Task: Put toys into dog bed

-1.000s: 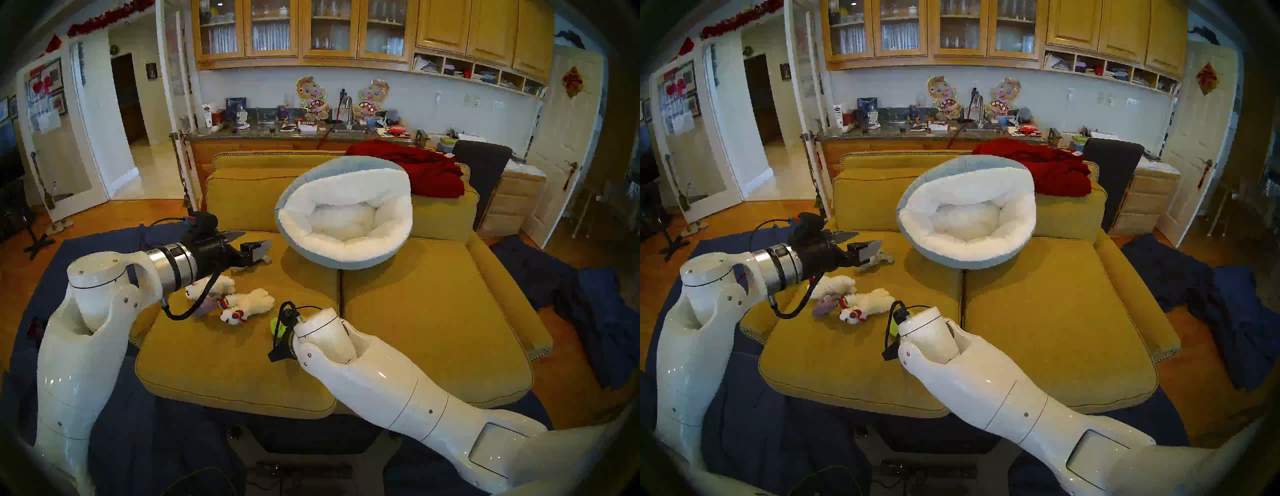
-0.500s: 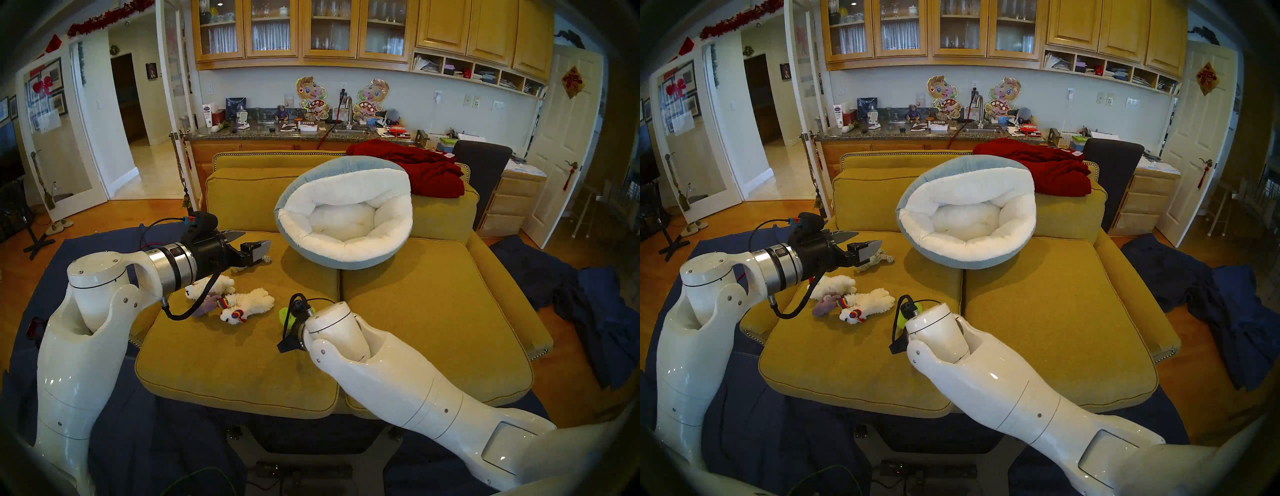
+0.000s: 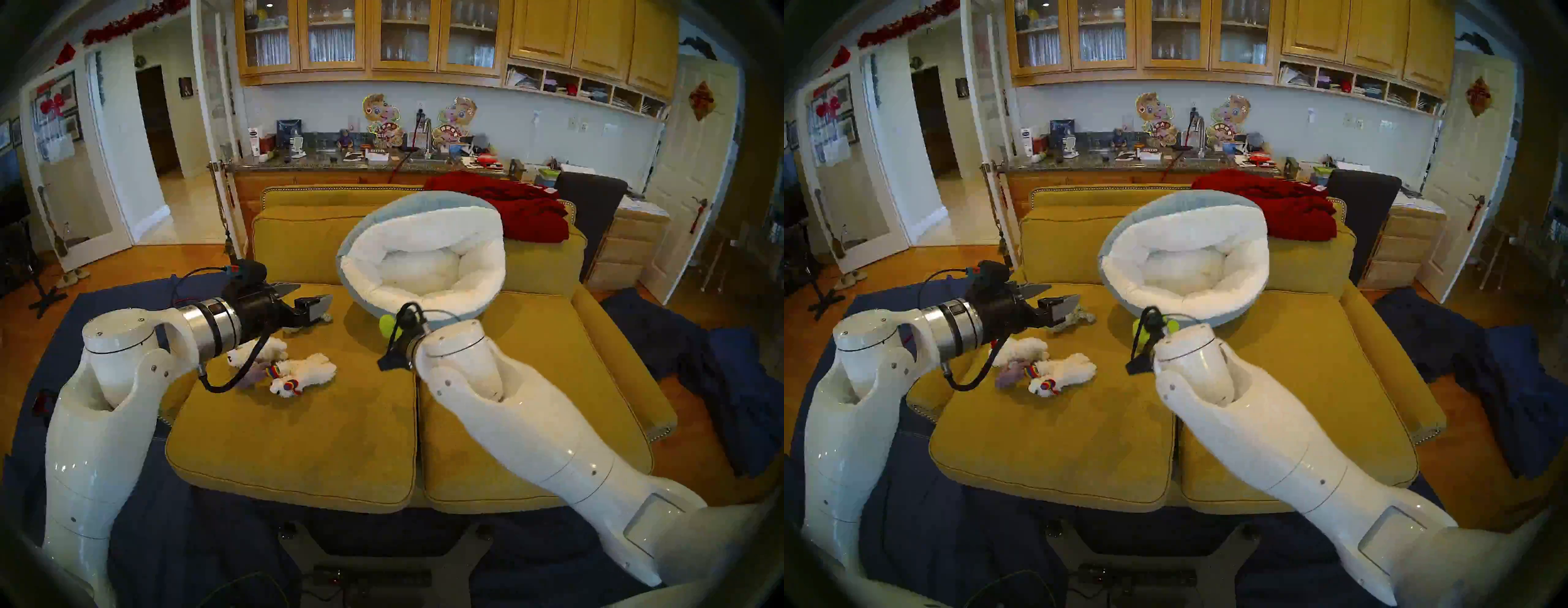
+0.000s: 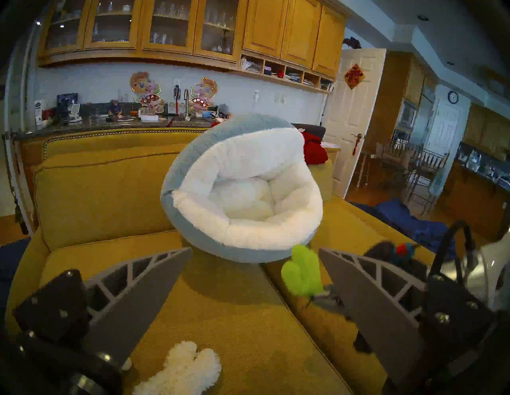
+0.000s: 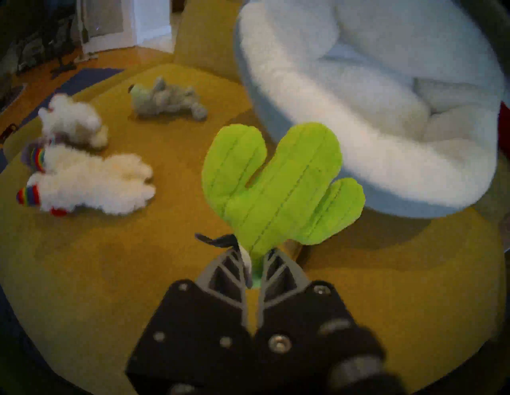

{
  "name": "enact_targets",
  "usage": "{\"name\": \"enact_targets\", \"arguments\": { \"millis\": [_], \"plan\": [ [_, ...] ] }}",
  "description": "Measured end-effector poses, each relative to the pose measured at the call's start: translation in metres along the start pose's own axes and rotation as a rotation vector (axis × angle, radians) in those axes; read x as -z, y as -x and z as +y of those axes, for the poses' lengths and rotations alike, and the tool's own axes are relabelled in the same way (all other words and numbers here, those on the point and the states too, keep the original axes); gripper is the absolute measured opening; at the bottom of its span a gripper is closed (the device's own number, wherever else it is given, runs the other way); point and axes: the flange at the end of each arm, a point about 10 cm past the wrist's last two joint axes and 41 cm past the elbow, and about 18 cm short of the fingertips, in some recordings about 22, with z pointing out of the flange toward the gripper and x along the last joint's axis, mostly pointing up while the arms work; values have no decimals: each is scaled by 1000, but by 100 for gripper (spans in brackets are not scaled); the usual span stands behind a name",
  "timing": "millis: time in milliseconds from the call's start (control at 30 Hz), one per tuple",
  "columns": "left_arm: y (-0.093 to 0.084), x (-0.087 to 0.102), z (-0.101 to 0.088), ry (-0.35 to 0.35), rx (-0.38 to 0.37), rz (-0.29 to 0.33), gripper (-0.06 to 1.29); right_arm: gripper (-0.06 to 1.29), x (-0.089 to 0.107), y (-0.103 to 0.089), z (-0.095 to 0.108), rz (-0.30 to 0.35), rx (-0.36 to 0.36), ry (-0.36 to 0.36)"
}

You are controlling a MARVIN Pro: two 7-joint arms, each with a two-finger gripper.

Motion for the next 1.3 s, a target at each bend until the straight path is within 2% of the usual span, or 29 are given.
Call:
{"name": "enact_targets", "arguments": {
  "millis": [200,467,867,1300],
  "plan": [
    [0,0,0,0,0,0,126,-4,0,-18,26,25,-25,14],
    [0,0,0,0,0,-1,126,-4,-21,-31,47,6,-53,39],
    [0,0,0,0,1,-2,126,-4,-48,-56,59,-5,-100,69],
    [1,0,0,0,1,-3,126,-4,-75,-76,64,-29,-115,111]
  ]
}}
